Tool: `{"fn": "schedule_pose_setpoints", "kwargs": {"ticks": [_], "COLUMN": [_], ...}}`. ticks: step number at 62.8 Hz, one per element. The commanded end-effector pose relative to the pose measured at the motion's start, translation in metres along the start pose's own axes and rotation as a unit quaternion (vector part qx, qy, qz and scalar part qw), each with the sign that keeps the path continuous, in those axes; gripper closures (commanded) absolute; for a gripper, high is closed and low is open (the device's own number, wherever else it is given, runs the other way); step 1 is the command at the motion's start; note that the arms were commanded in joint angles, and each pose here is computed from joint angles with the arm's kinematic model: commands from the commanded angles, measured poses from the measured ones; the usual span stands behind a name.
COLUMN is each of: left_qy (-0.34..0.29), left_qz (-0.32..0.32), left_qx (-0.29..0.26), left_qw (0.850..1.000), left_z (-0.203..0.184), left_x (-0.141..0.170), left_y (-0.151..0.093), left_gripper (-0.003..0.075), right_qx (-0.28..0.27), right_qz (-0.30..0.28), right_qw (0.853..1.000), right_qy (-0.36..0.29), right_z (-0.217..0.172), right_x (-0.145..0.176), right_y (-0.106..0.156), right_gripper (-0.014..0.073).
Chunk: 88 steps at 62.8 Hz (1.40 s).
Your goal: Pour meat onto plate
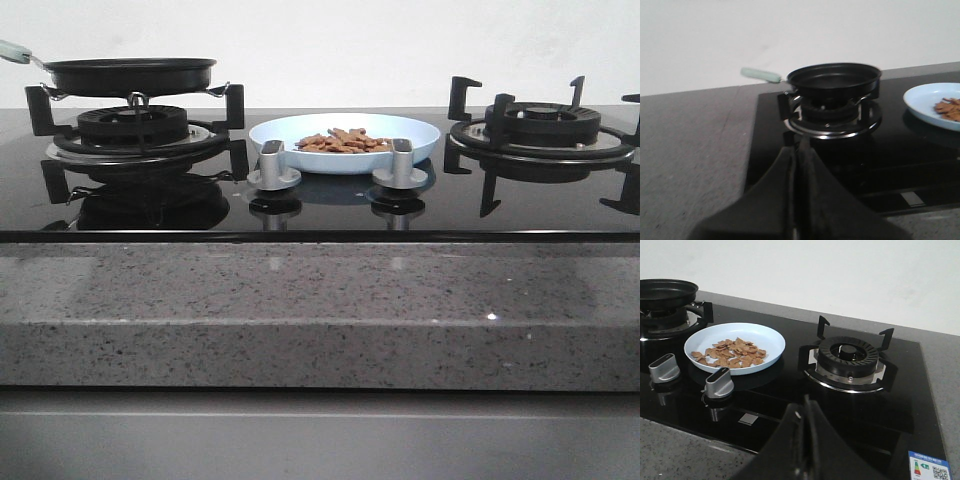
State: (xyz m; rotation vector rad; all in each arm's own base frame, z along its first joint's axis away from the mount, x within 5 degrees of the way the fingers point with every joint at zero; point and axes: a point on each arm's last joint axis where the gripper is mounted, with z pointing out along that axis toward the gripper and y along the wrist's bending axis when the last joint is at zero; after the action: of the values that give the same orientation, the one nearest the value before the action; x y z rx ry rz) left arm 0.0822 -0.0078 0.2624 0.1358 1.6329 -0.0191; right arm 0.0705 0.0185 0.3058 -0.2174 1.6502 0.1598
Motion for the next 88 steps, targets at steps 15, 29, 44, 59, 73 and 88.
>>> {"fn": "schedule_pose_setpoints", "kwargs": {"ticks": [15,29,44,59,73,88], "left_qy": [-0.054,-0.06,-0.046,-0.048,-0.045,-0.045], "left_qz": [-0.019,-0.024,-0.028,-0.038,-0.038,-0.038], "left_qx": [-0.068,-0.063,-0.046,-0.05,-0.058,-0.058], "left_qw": [0.996,0.996,0.997,0.997,0.997,0.997], "left_z": [-0.024,-0.027,-0.024,-0.024,-0.024,-0.024], "left_x": [0.026,0.049,0.06,0.059,0.06,0.06], "left_y": [0.006,0.003,0.001,0.001,0.002,0.002], "left_gripper": [0.0741,0.0741,0.0741,0.0741,0.0741,0.0741], "right_qx": [0.012,0.012,0.012,0.012,0.012,0.012], "right_qz": [-0.005,-0.005,-0.005,-0.005,-0.005,-0.005], "right_qw": [0.999,0.999,0.999,0.999,0.999,0.999], "right_qy": [-0.047,-0.047,-0.047,-0.047,-0.047,-0.047], "right_z": [-0.001,-0.001,-0.001,-0.001,-0.001,-0.001], "right_x": [-0.015,-0.015,-0.015,-0.015,-0.015,-0.015], "right_y": [-0.002,-0.002,-0.002,-0.002,-0.002,-0.002], "right_gripper": [0.0653,0.0653,0.0653,0.0653,0.0653,0.0653]}}
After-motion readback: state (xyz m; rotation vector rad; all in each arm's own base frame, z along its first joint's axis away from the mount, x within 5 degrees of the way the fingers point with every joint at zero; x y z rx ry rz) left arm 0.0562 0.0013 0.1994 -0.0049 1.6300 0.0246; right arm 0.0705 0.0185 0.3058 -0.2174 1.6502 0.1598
